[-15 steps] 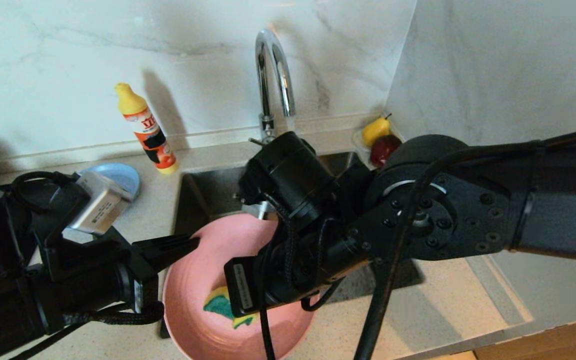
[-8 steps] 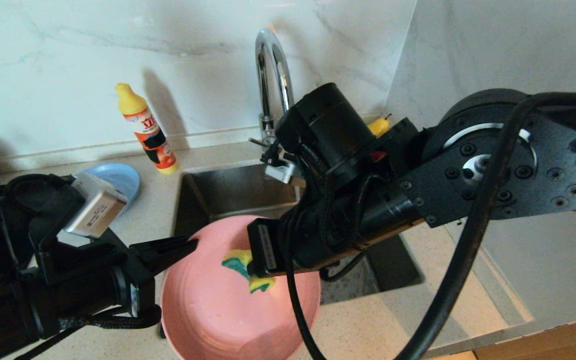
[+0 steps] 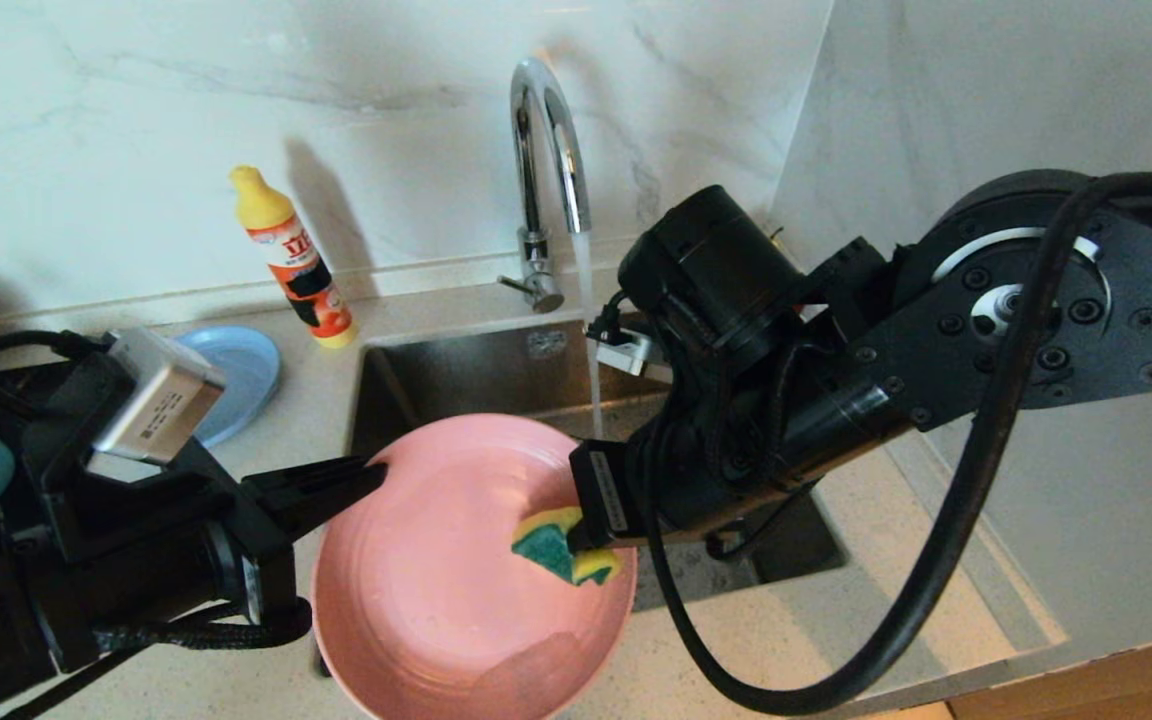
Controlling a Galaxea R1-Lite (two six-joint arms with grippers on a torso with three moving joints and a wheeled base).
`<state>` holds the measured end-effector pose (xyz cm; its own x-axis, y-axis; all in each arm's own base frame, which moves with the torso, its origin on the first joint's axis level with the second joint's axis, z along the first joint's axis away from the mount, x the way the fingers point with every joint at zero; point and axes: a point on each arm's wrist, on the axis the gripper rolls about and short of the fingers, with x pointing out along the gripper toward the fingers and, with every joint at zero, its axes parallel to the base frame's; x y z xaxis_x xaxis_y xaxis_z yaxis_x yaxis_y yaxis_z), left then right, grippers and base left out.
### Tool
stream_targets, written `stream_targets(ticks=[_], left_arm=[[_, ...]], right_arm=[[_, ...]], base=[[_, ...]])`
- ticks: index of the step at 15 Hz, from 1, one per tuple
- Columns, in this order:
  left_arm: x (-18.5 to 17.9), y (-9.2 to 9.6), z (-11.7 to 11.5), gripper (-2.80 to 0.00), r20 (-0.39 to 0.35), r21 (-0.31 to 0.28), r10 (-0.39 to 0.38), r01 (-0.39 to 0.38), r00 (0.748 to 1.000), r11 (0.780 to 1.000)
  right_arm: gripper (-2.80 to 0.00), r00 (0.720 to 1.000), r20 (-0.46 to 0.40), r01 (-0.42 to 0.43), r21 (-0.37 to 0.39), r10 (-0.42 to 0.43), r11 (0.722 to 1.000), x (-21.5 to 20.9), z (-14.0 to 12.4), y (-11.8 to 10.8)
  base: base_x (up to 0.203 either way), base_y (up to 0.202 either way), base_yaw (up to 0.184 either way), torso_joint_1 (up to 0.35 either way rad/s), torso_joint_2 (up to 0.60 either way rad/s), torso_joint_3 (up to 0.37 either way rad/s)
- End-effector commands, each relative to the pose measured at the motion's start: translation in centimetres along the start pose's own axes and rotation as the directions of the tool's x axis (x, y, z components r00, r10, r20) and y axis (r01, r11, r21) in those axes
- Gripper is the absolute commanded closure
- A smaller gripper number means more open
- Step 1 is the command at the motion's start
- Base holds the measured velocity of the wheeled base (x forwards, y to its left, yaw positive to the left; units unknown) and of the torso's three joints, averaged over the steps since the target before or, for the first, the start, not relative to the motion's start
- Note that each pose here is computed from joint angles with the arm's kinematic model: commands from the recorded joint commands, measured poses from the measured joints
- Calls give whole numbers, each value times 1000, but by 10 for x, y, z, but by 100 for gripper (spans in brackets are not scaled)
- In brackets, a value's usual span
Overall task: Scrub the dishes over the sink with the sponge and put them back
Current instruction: Wipe the plate
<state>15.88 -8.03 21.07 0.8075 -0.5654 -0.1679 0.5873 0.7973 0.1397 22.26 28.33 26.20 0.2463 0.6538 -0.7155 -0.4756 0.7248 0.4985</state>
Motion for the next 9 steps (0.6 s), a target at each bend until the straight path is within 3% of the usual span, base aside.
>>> stream_targets(ticks=[1,9], left_arm=[[-1,1,4,0,18,3,4,-4,1000,1000],[7,3,6,0,6,-7,19,-19,1000,1000]], right_arm=[[0,1000,-17,7,4,-7,1000,-5,-7,-2],[0,995,-102,-17,-52,12,999,34,-23,21]], base=[[0,0,0,0,0,0],[0,0,0,0,0,0]])
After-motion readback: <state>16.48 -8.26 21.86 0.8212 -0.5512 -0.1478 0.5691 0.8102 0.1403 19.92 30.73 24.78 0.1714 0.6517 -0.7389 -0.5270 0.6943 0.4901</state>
